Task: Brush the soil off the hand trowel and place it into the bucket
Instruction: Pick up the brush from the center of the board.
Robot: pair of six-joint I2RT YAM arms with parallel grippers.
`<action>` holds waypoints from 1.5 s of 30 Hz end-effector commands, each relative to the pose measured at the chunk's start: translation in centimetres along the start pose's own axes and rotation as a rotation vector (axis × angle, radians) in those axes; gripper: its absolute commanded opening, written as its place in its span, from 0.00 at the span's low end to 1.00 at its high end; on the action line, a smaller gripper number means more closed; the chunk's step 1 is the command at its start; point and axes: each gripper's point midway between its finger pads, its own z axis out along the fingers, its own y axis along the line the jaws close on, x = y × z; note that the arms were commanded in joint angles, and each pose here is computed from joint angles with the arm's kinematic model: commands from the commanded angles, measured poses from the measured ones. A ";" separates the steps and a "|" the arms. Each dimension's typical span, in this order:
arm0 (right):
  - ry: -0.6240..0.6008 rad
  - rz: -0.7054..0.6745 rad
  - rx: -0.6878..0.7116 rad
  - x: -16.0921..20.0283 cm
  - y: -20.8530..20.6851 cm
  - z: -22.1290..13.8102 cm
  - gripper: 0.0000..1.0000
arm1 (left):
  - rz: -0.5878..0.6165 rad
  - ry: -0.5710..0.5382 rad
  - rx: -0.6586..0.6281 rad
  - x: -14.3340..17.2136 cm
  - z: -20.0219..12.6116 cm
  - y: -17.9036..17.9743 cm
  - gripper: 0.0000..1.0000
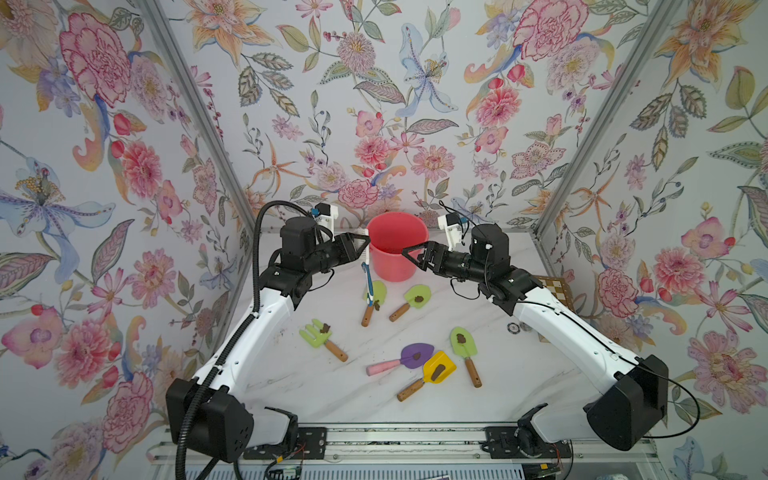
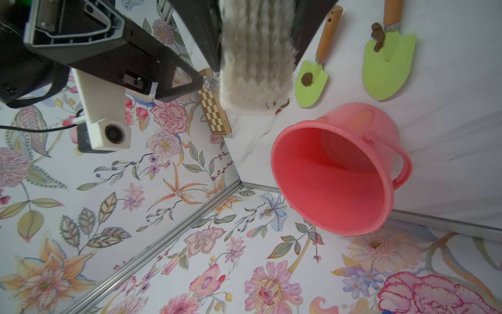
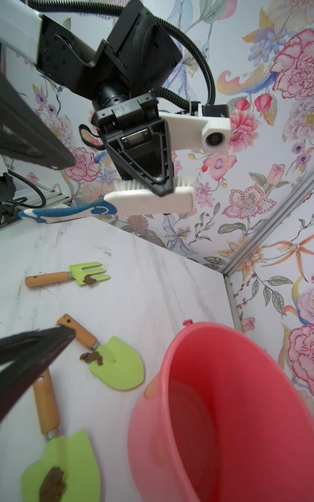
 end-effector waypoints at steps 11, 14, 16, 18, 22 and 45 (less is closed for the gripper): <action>0.010 -0.059 -0.325 -2.3 6.7 -5.1 0.93 | -0.096 0.019 0.469 -2.4 0.9 -9.1 0.20; 0.054 -0.045 -0.348 -2.0 6.3 -4.6 0.89 | -0.095 0.031 0.520 -2.3 1.3 -10.4 0.19; 0.053 -0.049 -0.346 -2.0 6.2 -4.4 0.89 | -0.094 0.045 0.520 -2.1 1.7 -10.8 0.20; 0.056 -0.054 -0.344 -2.1 6.2 -4.3 0.89 | -0.086 0.041 0.525 -2.1 1.8 -11.2 0.20; 0.084 -0.045 -0.332 -1.3 6.0 -3.7 0.87 | -0.077 0.040 0.523 -1.9 2.2 -11.5 0.20; 0.150 -0.020 -0.350 1.3 6.7 -1.6 0.54 | -0.113 0.028 0.620 -3.7 4.4 -12.8 0.20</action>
